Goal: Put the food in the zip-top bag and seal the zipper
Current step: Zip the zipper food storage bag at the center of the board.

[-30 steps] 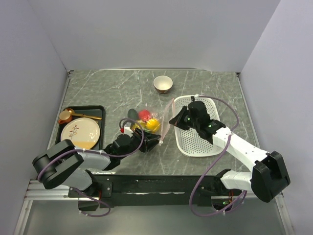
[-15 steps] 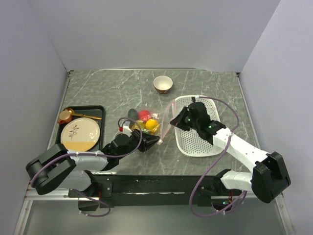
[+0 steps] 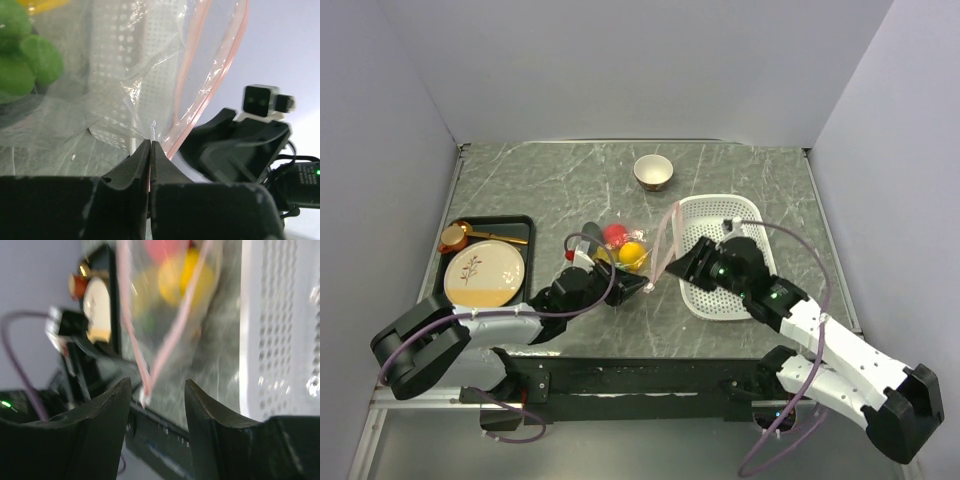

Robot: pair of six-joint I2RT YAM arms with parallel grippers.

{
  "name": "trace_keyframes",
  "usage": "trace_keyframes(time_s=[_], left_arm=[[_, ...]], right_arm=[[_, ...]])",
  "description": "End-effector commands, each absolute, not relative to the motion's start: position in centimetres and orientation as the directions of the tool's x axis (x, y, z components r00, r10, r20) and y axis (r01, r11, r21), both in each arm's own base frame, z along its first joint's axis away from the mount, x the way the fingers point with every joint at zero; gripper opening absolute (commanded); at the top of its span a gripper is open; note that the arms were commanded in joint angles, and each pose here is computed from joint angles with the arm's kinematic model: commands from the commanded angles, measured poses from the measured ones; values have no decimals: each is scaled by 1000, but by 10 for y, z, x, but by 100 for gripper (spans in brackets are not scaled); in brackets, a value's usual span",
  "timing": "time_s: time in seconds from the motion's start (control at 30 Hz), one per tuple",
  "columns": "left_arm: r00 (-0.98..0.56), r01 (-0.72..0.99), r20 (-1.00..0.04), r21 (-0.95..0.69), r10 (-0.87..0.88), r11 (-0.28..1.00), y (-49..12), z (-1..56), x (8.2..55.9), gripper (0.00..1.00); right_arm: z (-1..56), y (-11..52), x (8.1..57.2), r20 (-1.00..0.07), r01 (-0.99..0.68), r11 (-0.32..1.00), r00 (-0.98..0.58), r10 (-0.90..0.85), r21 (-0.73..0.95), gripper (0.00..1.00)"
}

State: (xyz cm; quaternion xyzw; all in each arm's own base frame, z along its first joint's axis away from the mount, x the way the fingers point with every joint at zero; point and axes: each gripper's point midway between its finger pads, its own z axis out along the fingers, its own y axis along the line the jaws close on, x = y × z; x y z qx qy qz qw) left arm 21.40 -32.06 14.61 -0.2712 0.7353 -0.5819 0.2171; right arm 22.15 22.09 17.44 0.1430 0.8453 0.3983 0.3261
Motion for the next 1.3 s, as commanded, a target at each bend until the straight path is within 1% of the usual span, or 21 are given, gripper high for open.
trace_keyframes(time_s=[0.0, 0.1, 0.2, 0.47, 0.93, 1.27], left_arm=[[-758, -43, -113, -974, -643, 222, -328, 163, 223, 8], [-757, -24, -159, -963, -634, 269, -330, 161, 223, 7], [-756, -17, -180, -955, -629, 295, -330, 159, 223, 7], [-762, -23, -182, -951, -621, 307, -330, 152, 219, 7], [-764, -27, -183, -949, -618, 314, -331, 149, 219, 7], [-760, -25, -178, -953, -625, 302, -329, 153, 216, 7]], right_arm=[[160, 241, 199, -342, 12, 589, -804, 486, 808, 53], [158, 252, 195, -327, 4, 571, -817, 476, 821, 51], [159, 261, 196, -324, -5, 567, -824, 464, 824, 50], [160, 276, 199, -322, -23, 560, -837, 442, 828, 41], [167, 271, 194, -325, -22, 549, -825, 462, 836, 42], [152, 276, 198, -320, -2, 586, -840, 439, 810, 41]])
